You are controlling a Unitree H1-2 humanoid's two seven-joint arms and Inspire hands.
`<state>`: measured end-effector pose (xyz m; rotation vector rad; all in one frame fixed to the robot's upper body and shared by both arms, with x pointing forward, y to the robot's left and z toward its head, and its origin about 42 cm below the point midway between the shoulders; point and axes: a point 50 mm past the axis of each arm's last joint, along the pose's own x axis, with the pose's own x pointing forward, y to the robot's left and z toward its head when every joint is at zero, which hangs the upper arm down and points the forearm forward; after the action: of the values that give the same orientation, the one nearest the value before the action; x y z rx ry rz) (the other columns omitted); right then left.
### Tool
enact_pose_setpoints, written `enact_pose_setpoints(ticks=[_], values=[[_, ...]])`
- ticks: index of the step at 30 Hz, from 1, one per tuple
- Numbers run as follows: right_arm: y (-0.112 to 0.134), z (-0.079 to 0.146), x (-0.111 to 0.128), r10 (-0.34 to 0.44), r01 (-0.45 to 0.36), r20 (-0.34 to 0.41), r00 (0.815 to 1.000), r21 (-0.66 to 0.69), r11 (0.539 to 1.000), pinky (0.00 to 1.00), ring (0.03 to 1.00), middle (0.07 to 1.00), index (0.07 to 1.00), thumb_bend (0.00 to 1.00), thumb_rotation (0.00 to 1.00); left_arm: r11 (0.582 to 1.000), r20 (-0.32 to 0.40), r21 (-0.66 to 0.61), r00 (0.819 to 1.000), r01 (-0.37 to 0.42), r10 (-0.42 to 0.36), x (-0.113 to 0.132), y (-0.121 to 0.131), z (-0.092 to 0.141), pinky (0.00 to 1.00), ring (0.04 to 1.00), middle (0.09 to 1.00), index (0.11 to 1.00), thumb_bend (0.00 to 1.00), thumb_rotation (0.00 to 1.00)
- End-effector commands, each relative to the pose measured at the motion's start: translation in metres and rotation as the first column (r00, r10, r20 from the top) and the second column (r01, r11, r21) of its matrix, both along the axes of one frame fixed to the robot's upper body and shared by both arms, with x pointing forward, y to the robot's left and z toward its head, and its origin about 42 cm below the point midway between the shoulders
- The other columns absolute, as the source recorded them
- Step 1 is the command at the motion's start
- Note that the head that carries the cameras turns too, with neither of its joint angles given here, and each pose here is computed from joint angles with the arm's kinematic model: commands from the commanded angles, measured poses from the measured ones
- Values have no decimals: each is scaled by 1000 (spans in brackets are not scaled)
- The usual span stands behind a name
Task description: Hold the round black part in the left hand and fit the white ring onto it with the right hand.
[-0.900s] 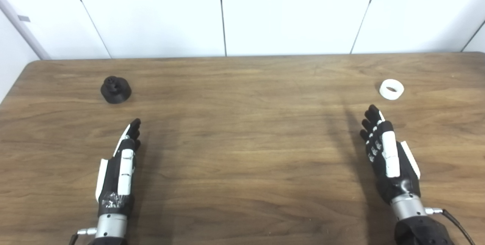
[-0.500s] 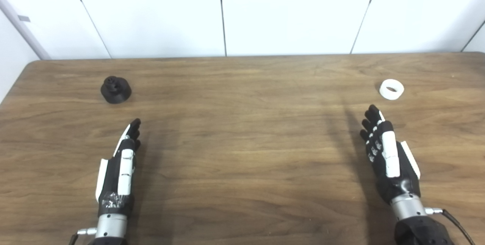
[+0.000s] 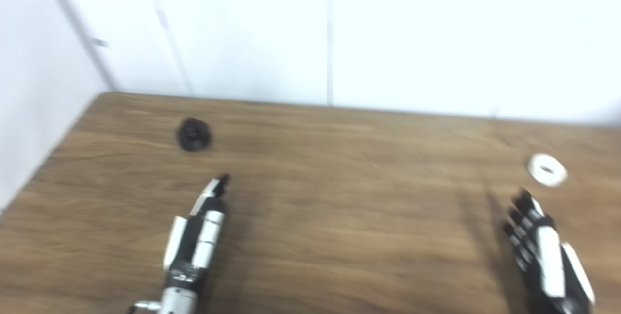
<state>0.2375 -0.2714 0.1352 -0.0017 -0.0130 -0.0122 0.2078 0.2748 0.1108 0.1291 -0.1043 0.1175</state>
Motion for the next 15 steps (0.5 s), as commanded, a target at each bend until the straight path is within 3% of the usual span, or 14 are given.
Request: enact_pose_setpoints(ticks=[1, 15], values=[[-8, 3, -2, 15, -14, 30, 999, -20, 1000, 1000, 1000, 1000, 1000, 531, 1000, 1000, 20, -15, 1000, -7, 7, -1, -11, -4, 1000, 983, 971, 940, 518, 894], [-7, -6, 2, 23, -21, 32, 999, -36, 999, 1000, 1000, 1000, 1000, 539, 1000, 1000, 17, -14, 1000, -3, 3, 0, -17, -17, 1000, 998, 979, 952, 500, 900]])
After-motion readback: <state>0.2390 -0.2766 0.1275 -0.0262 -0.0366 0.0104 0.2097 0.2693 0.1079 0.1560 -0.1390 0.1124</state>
